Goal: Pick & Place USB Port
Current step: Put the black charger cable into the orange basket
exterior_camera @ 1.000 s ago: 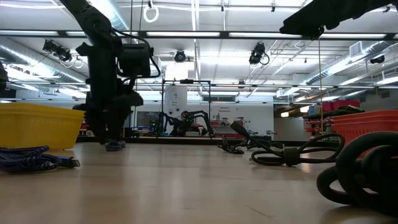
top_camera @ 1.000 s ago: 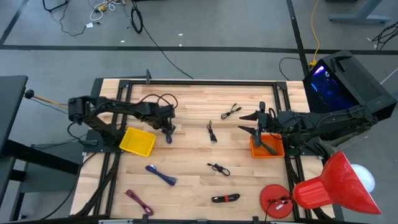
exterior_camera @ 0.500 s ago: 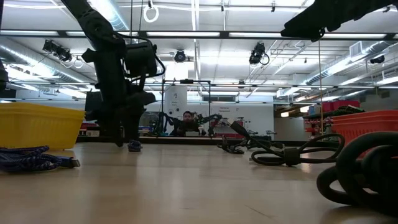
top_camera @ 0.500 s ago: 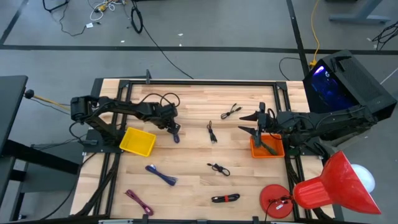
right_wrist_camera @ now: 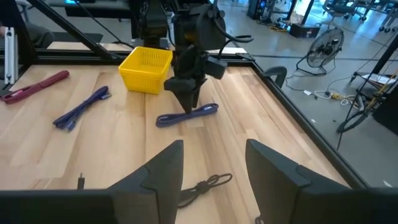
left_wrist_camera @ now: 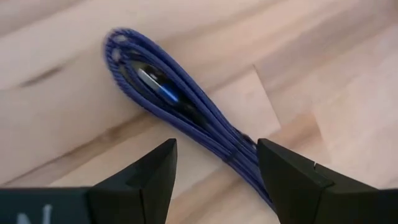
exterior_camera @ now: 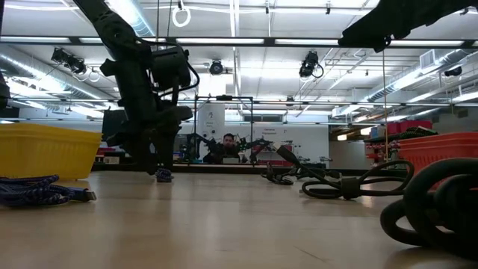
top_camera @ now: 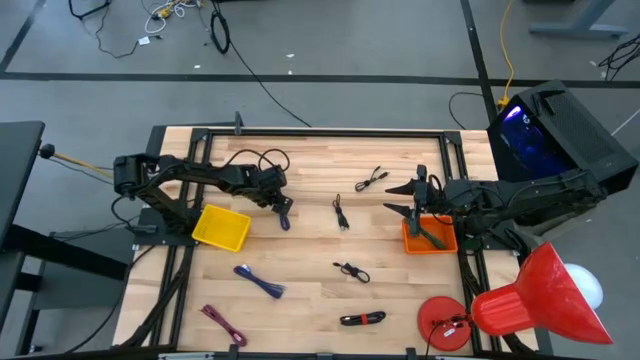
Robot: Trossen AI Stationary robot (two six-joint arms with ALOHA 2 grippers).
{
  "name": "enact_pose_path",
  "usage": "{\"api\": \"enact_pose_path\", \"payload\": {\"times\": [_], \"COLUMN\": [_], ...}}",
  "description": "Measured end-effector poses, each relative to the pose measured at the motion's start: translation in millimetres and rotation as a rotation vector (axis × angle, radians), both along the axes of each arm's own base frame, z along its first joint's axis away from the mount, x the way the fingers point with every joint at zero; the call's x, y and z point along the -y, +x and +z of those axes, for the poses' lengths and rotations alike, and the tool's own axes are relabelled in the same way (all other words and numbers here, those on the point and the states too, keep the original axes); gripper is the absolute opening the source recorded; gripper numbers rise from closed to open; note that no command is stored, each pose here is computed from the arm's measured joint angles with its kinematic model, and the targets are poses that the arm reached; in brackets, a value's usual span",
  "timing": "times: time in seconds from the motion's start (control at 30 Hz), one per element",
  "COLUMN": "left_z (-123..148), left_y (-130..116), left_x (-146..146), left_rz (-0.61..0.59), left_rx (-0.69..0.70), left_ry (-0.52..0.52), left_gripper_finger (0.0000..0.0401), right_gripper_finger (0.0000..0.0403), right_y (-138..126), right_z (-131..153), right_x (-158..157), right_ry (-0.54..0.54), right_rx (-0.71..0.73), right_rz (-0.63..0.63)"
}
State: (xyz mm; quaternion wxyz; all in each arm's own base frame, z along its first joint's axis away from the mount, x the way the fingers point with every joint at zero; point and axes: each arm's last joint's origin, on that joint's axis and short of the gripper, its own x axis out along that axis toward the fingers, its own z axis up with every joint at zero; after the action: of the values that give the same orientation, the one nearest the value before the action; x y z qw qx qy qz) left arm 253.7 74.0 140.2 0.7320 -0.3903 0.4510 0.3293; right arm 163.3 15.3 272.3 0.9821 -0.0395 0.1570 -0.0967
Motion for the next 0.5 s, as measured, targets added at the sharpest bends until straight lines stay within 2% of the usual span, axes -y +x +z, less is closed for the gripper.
{"api": "enact_pose_path", "payload": {"times": [0.27,0.33,0.4,0.5], "left_z": [-17,-20,-22,-23], "left_y": [11,10,8,4], "left_x": [3,4,4,4], "left_rz": [0.032,0.043,0.037,0.035], "left_rx": [-0.018,-0.052,-0.090,-0.135], "left_ry": [-0.004,0.011,0.023,0.040], "left_gripper_finger": [0.0228,0.0217,0.0187,0.0094], "right_gripper_finger": [0.0176,0.0176,0.0176,0.0176], "right_y": [1,1,1,1], "right_z": [-1,-1,-1,-1], "right_x": [0,0,0,0], "right_ry": [-0.002,-0.001,0.000,0.000], "right_rx": [-0.009,-0.008,-0.009,-0.008], "right_rz": [-0.001,0.000,-0.001,-0.001]}}
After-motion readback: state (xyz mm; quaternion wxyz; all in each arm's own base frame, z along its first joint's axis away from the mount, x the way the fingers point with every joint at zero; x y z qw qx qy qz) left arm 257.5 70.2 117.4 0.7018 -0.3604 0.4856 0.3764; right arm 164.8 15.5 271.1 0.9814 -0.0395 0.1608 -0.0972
